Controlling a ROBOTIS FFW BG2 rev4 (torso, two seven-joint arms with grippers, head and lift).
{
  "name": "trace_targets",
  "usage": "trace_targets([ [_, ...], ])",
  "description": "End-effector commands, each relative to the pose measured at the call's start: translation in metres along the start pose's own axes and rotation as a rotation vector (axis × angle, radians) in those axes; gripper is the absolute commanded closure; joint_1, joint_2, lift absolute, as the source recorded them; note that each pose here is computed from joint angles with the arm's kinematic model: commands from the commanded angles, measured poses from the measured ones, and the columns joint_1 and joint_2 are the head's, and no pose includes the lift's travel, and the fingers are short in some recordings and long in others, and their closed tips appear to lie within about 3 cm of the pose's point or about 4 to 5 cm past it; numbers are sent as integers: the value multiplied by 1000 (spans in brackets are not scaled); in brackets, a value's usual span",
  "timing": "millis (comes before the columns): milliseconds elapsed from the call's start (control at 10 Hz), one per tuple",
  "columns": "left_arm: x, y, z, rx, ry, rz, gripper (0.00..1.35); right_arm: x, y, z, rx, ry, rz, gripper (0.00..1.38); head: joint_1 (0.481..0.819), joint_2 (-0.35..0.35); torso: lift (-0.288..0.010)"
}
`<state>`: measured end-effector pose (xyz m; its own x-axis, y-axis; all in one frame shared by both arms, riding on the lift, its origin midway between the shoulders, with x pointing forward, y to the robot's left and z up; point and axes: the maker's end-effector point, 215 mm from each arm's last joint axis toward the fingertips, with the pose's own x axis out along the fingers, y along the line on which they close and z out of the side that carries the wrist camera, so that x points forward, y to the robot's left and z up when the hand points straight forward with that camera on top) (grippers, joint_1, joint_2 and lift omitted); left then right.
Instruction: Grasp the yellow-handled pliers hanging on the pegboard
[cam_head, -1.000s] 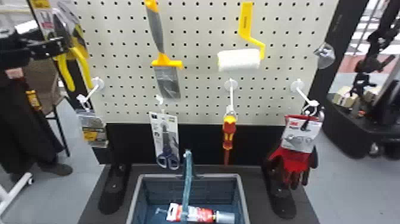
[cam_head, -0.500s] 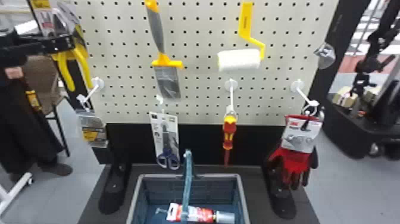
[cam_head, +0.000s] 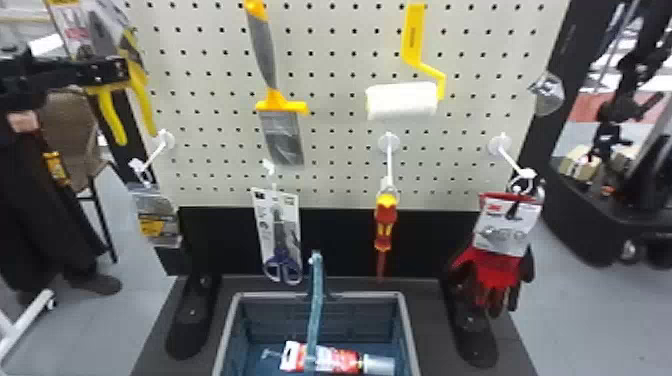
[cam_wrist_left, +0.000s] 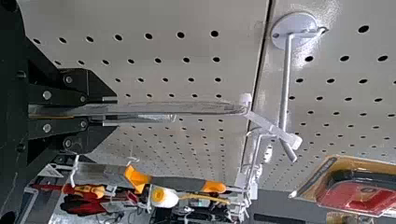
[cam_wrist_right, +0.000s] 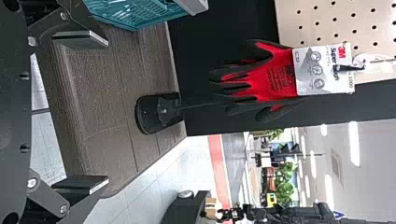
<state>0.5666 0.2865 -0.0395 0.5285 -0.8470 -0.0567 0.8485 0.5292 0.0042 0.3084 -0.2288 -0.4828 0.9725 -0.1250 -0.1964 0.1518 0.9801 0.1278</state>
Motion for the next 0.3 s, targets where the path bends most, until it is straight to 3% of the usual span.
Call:
trace_targets([
  [0, 1, -1, -2, -9, -4, -6, 1217, 0, 0, 0, 0, 0, 0, 257, 549, 0, -100],
  [200, 2, -3, -2, -9, -8, -12, 1217, 0, 0, -1, -1, 2, 0, 257, 549, 0, -100],
])
